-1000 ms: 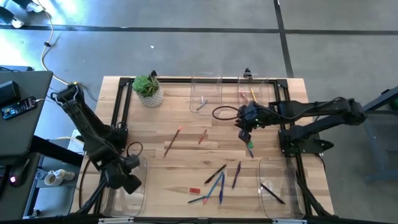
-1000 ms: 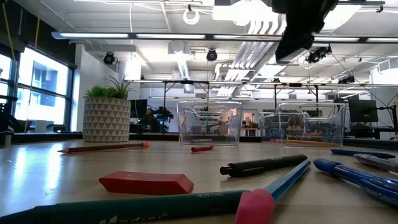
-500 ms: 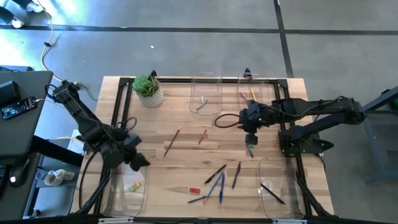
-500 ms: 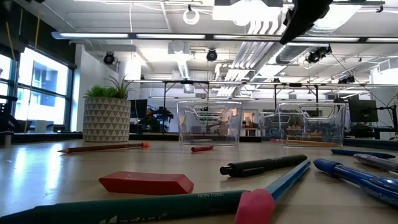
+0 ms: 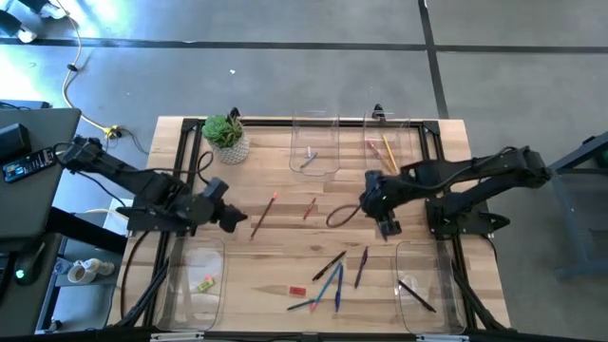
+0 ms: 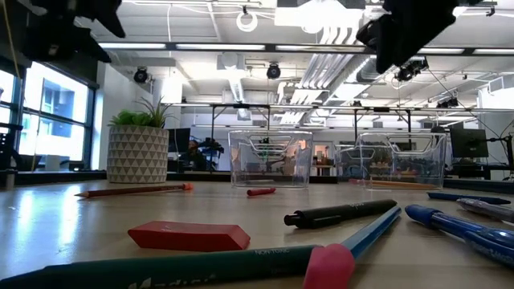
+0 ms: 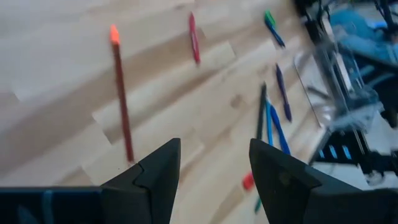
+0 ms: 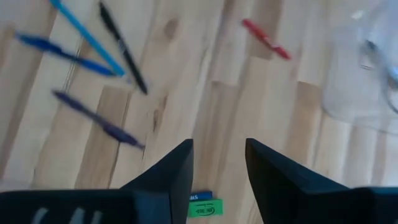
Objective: Sort crayons/erasers/pens/pencils in bins
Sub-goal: Put the purple pen into the bottom right transparent bin
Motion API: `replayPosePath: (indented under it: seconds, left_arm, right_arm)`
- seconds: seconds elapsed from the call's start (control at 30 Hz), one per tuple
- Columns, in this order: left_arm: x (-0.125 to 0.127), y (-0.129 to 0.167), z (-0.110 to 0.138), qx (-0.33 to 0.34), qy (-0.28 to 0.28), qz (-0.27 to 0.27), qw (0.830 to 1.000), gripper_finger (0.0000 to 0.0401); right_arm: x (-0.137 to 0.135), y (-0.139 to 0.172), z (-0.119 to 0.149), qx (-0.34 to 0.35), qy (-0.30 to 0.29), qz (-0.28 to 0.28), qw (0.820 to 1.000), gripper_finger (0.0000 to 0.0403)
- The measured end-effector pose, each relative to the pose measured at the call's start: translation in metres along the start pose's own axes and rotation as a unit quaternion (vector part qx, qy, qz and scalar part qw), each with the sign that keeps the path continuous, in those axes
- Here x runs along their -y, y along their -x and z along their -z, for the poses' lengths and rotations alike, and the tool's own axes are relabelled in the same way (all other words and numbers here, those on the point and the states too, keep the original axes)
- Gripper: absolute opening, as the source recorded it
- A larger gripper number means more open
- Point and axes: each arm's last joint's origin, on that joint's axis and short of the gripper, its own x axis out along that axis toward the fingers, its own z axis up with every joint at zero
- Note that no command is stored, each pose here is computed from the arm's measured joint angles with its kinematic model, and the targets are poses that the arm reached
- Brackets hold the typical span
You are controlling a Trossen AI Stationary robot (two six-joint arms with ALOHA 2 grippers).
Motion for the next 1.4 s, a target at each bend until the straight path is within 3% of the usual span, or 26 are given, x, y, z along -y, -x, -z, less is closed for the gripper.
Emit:
replayPosePath:
  seconds: [0.23,0.43,0.77,1.4]
  left_arm:
    - [-0.004,-0.005,-0.015,0.024,-0.007,-0.02,0.999,0.0181]
    - [-0.007,-0.007,-0.021,0.016,-0.016,-0.024,0.999,0.0181]
    - [-0.008,-0.008,-0.026,0.021,-0.048,-0.032,0.998,0.0181]
    - [-0.009,-0.009,-0.026,0.019,-0.065,-0.032,0.997,0.0181]
  right_arm:
    - [-0.025,-0.03,-0.008,-0.049,0.113,-0.028,0.992,0.0139]
    - [-0.044,-0.05,-0.014,-0.062,0.171,-0.045,0.982,0.0139]
    - [-0.06,-0.068,-0.018,-0.07,0.185,-0.086,0.977,0.0139]
    - [-0.102,-0.132,-0.014,-0.131,0.238,-0.113,0.956,0.0139]
